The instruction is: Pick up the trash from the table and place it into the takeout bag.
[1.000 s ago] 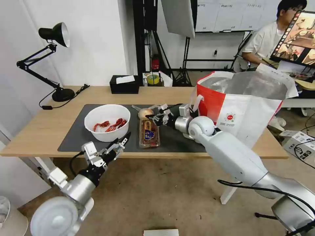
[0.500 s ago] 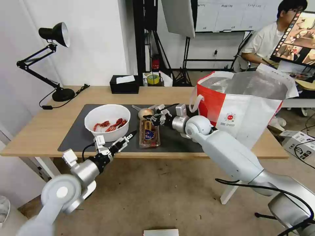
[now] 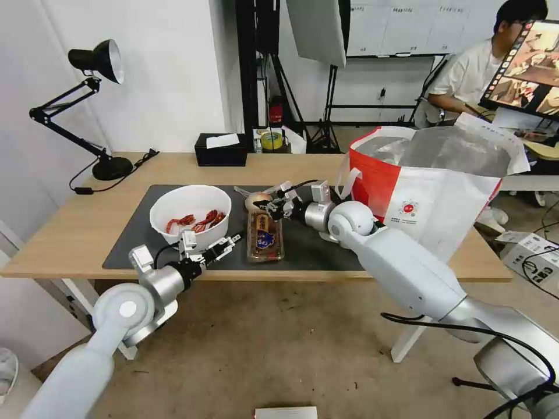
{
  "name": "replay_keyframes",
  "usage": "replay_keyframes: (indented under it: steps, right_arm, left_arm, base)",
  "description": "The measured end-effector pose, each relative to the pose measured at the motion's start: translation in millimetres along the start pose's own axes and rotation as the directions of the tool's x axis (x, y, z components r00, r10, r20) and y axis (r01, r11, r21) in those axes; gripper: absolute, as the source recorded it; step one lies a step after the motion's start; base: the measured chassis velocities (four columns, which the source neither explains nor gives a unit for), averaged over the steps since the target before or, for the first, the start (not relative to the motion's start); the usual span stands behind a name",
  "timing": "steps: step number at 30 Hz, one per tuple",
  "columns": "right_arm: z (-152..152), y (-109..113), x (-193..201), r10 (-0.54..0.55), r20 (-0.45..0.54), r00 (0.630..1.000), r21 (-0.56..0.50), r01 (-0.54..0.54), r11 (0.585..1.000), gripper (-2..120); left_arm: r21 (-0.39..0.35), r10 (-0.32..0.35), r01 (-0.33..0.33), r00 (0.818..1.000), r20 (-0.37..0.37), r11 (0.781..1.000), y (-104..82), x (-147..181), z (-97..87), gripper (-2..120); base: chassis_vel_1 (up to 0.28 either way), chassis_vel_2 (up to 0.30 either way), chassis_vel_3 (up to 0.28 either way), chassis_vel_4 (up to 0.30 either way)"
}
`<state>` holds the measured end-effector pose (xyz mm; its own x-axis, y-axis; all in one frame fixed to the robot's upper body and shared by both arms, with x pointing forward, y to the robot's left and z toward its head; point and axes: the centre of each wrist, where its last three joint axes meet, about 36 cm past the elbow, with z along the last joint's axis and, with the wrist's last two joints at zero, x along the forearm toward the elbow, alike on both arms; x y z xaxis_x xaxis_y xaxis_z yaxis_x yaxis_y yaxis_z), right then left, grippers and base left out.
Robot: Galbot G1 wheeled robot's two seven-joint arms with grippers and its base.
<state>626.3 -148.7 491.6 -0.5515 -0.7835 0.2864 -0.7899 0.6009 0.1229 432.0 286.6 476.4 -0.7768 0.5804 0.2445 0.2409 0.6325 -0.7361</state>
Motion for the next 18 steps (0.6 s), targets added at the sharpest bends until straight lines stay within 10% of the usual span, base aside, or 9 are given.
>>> replay_keyframes:
  steps: [18]
  right_arm:
    - [3,-2,4,0.007,-0.003,1.0,-0.006,-0.007,1.0,0]
  left_arm:
    - [-0.017,-0.051,0.05,0.998,-0.049,0.999,-0.5,-34,-2.3,100]
  base:
    - [0.0,0.0,0.0,0.0]
